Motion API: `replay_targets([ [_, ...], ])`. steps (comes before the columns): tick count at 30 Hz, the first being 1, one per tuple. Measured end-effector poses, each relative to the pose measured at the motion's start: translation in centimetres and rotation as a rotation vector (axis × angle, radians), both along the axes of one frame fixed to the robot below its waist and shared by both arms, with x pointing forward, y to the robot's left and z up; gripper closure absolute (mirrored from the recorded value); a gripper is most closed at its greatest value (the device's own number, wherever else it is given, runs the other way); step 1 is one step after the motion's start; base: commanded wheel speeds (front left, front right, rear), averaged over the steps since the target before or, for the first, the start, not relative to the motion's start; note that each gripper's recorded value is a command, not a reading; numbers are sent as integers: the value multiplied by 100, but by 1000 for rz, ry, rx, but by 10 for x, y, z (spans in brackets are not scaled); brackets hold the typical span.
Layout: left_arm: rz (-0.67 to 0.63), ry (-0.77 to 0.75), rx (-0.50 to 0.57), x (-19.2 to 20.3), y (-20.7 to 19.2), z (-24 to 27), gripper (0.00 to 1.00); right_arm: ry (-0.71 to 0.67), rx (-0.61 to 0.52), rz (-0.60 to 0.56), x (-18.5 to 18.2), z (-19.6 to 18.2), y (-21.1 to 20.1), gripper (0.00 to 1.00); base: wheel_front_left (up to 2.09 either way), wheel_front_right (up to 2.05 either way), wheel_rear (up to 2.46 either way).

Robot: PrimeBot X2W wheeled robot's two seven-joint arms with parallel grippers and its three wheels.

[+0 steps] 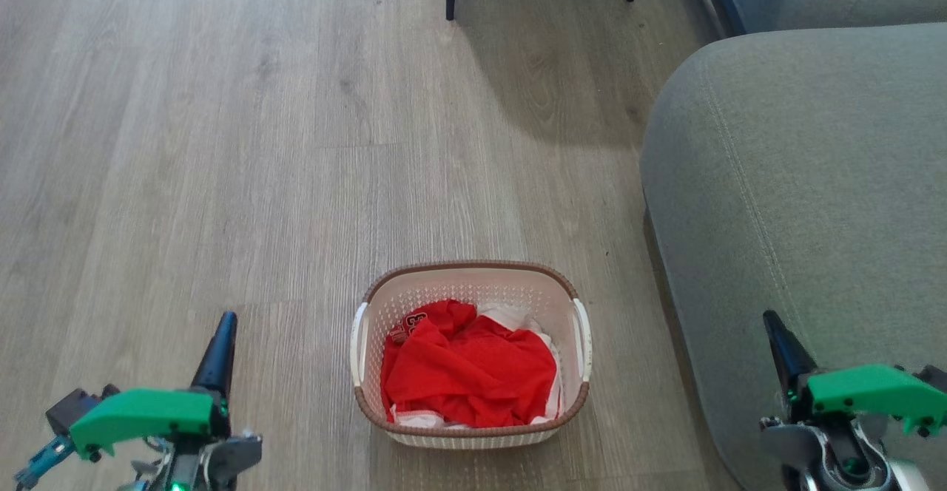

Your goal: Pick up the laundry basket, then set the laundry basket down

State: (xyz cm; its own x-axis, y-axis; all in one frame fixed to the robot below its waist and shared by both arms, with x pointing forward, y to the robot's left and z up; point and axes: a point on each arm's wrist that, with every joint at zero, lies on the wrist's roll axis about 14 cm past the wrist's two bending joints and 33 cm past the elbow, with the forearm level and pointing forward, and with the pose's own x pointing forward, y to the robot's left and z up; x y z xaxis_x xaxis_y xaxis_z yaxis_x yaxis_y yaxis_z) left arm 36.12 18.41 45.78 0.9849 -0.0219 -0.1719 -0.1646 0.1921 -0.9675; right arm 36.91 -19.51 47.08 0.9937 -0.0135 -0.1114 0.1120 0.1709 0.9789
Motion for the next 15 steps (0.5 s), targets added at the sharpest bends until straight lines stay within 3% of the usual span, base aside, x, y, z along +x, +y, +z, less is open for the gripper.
replay_targets([
  [15, 19, -43, -159, 7, 3, 11, 100, -15, 150, -29, 1, 3, -8, 100, 0, 0, 0],
])
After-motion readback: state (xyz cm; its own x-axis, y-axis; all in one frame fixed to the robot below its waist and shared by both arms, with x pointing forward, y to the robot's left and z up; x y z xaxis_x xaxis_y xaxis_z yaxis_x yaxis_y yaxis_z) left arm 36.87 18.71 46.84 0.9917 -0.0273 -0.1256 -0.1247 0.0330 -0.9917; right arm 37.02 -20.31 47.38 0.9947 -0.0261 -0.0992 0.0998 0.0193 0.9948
